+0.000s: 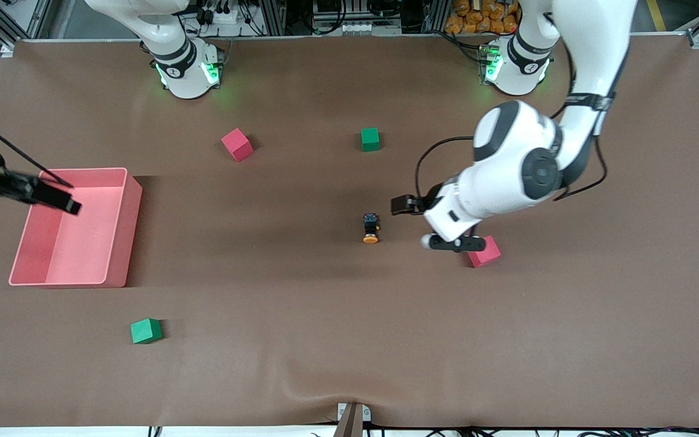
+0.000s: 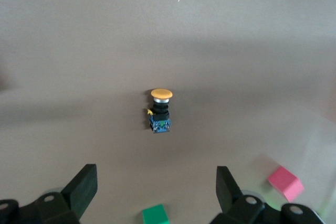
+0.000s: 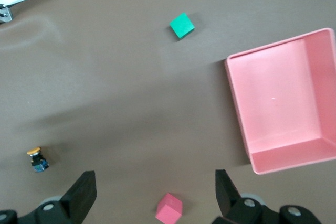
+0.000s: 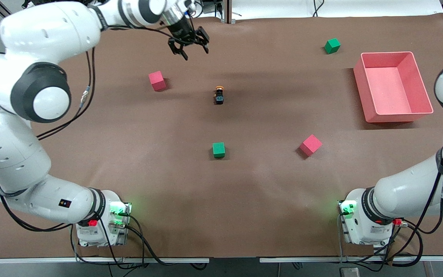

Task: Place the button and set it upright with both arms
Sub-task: 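Withdraw the right gripper while the left gripper moves above the button, then lower the open left gripper around the button's blue base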

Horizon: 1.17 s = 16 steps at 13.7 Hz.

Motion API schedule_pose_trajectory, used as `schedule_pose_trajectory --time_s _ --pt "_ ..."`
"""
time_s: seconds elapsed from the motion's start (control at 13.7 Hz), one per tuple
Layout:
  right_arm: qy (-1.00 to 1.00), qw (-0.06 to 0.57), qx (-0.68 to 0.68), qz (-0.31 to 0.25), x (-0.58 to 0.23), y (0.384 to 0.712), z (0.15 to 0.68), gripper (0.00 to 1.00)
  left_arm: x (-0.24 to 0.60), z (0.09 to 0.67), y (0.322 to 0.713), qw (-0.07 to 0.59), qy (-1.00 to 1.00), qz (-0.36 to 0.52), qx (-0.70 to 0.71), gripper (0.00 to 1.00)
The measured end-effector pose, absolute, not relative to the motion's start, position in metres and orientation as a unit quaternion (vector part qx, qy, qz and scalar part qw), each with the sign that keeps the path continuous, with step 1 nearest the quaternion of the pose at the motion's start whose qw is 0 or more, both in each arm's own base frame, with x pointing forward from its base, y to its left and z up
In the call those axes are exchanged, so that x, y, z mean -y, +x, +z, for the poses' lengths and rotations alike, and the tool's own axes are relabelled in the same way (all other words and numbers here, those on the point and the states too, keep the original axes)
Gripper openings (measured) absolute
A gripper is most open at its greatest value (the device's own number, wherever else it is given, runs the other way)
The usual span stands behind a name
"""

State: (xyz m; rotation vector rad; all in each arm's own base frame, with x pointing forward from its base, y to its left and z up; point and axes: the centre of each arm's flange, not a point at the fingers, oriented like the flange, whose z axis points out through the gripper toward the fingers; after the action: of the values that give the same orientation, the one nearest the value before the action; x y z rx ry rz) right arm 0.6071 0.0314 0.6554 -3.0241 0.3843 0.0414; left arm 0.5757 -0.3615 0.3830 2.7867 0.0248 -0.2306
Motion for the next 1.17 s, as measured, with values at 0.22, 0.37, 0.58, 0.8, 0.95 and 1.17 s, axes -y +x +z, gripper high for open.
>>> schedule_pose_trajectory --time_s 0.22,0.37,0.58,0.8,0.95,1.17 --pt "-0.992 0.032 -0.121 0.006 -0.033 0.571 0.67 1.0 0.386 0.357 0.573 0.153 0.985 -0.084 -0.005 1.0" --pt "-0.994 0.025 -0.107 0.007 -0.035 0.559 0.67 1.0 0.387 0.336 0.581 0.151 0.984 -0.094 -0.008 1.0" --pt "-0.996 0.019 -0.091 -0.003 -0.041 0.548 0.669 1.0 0.4 0.311 0.583 0.145 0.982 -0.121 0.0 1.0" --pt "-0.997 0.018 -0.074 -0.007 -0.057 0.535 0.673 1.0 0.414 0.305 0.585 0.142 0.98 -0.139 0.011 1.0" --pt "-0.997 0.016 -0.072 -0.007 -0.059 0.53 0.673 1.0 0.427 0.298 0.58 0.139 0.98 -0.144 0.02 1.0" --pt "-0.997 0.012 -0.073 -0.001 -0.058 0.524 0.669 1.0 0.437 0.284 0.579 0.135 0.98 -0.147 0.025 1.0"
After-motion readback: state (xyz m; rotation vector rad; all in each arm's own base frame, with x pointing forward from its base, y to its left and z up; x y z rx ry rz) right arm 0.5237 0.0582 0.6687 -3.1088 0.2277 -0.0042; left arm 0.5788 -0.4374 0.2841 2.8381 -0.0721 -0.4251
